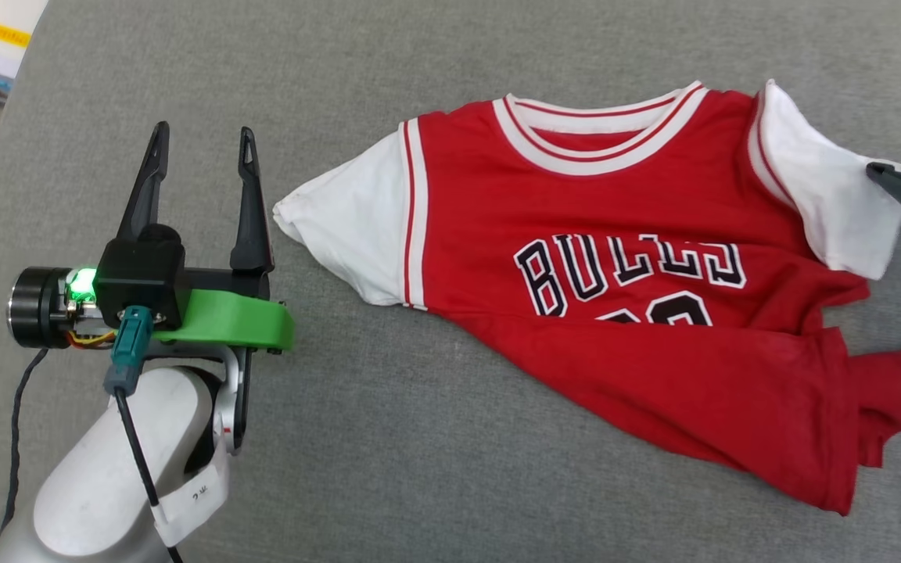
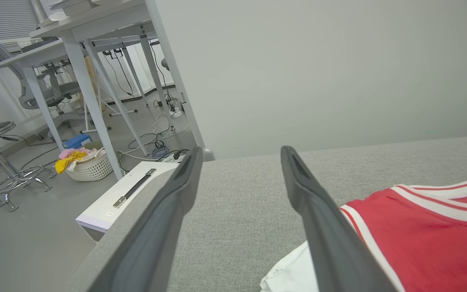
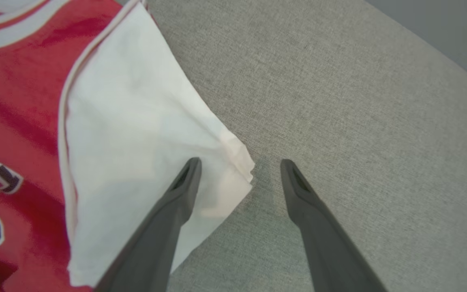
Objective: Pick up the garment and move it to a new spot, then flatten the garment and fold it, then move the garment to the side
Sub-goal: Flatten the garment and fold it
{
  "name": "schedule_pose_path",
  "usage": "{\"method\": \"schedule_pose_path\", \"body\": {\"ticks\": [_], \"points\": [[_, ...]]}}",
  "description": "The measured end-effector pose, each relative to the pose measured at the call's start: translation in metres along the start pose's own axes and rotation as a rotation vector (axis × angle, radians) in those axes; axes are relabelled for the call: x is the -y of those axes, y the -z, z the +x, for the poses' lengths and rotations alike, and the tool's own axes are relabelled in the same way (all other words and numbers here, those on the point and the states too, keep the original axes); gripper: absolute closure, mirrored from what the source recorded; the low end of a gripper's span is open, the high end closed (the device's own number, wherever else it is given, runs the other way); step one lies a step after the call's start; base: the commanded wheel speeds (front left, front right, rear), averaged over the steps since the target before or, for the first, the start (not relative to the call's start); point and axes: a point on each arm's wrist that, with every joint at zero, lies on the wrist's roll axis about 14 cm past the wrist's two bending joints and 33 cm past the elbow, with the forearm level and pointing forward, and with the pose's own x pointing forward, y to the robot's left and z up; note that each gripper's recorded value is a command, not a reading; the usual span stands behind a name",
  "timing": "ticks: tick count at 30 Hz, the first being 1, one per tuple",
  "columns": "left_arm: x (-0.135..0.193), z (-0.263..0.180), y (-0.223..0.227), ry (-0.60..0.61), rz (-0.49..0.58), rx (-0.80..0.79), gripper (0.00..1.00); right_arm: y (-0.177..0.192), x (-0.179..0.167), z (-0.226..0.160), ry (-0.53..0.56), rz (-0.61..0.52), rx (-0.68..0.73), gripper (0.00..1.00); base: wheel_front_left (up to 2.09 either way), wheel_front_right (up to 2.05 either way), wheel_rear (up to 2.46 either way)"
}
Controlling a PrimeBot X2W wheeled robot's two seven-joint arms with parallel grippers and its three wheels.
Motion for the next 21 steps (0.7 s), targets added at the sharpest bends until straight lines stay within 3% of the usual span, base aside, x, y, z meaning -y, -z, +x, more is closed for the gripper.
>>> {"method": "schedule_pose_path", "body": {"ticks": [6, 11, 12, 13, 21], "points": [[-0.006, 0.000, 0.014, -0.026, 0.007, -0.021, 0.00, 0.035, -0.016, 0.042, -0.048, -0.008, -0.125, 0.00, 0.00, 0.00, 0.00], [-0.013, -0.004, 0.024, -0.049, 0.020, -0.041, 0.00, 0.041, -0.021, 0.054, -0.077, -0.011, -0.127, 0.00, 0.00, 0.00, 0.00], [-0.014, -0.004, 0.025, -0.051, 0.023, -0.041, 0.00, 0.039, -0.021, 0.054, -0.077, -0.012, -0.114, 0.89, 0.00, 0.00, 0.00], [-0.015, -0.005, 0.025, -0.050, 0.024, -0.040, 0.00, 0.038, -0.021, 0.054, -0.077, -0.011, -0.098, 1.00, 0.00, 0.00, 0.00], [-0.012, -0.010, 0.021, -0.039, 0.014, -0.029, 0.00, 0.001, -0.003, 0.027, -0.033, -0.008, 0.148, 1.00, 0.00, 0.00, 0.00]]}}
